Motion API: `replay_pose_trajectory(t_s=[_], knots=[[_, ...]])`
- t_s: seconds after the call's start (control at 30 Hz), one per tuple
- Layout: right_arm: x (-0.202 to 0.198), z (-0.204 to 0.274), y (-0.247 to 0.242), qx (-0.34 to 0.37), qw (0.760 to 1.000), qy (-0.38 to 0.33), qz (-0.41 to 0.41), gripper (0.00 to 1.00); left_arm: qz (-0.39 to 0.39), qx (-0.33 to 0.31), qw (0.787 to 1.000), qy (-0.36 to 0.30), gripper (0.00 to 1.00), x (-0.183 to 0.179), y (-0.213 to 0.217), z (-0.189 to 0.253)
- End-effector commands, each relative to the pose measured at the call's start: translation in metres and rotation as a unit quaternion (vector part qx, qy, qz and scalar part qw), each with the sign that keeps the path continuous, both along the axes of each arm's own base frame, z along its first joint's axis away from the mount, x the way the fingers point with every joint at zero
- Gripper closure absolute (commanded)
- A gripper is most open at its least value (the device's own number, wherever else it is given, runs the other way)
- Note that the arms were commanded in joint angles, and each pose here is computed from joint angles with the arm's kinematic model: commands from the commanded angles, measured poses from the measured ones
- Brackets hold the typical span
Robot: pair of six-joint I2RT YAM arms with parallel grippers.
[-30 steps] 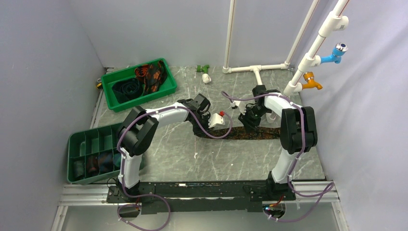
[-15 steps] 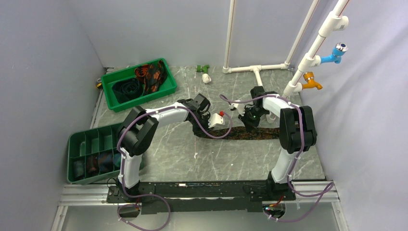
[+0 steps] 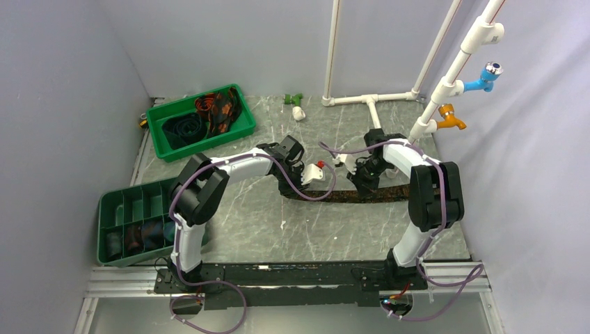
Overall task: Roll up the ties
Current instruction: Roll the tie at the center of the board.
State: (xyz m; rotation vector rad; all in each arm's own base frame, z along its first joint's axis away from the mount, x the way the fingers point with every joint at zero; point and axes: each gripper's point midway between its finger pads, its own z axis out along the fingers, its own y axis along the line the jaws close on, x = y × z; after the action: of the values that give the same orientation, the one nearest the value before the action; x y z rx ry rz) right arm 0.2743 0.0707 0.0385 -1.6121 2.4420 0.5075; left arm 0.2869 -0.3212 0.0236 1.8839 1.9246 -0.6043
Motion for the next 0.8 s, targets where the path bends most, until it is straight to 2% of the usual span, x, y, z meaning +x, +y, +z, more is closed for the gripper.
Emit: replay_pose_trajectory(t_s=[0.0,0.2,0.4,0.57,0.77], knots=[[-0.019,-0.007,0.006,0.011,0.999,0.033,0.003,0.97,0.004,0.026,0.999,0.027,0.73,-0.013,0.015,-0.001],[-0.004,-0.034,0.0,-0.018,0.999,0.031,-0.027,0.83,-0.005,0.029,0.999,0.028,0.73,-0.017,0.017,-0.001],[0.019,-0.051,-0.015,-0.058,0.997,0.008,-0.051,0.81,-0.002,0.039,0.999,0.028,0.72,-0.016,0.01,-0.012],[0.03,-0.033,-0.011,-0.035,0.997,0.007,-0.062,0.8,0.002,0.035,0.999,0.032,0.71,-0.017,0.007,-0.014],[0.022,-0.014,-0.009,-0.023,0.999,0.008,-0.047,0.79,0.0,0.035,0.999,0.031,0.71,-0.018,0.008,-0.012]])
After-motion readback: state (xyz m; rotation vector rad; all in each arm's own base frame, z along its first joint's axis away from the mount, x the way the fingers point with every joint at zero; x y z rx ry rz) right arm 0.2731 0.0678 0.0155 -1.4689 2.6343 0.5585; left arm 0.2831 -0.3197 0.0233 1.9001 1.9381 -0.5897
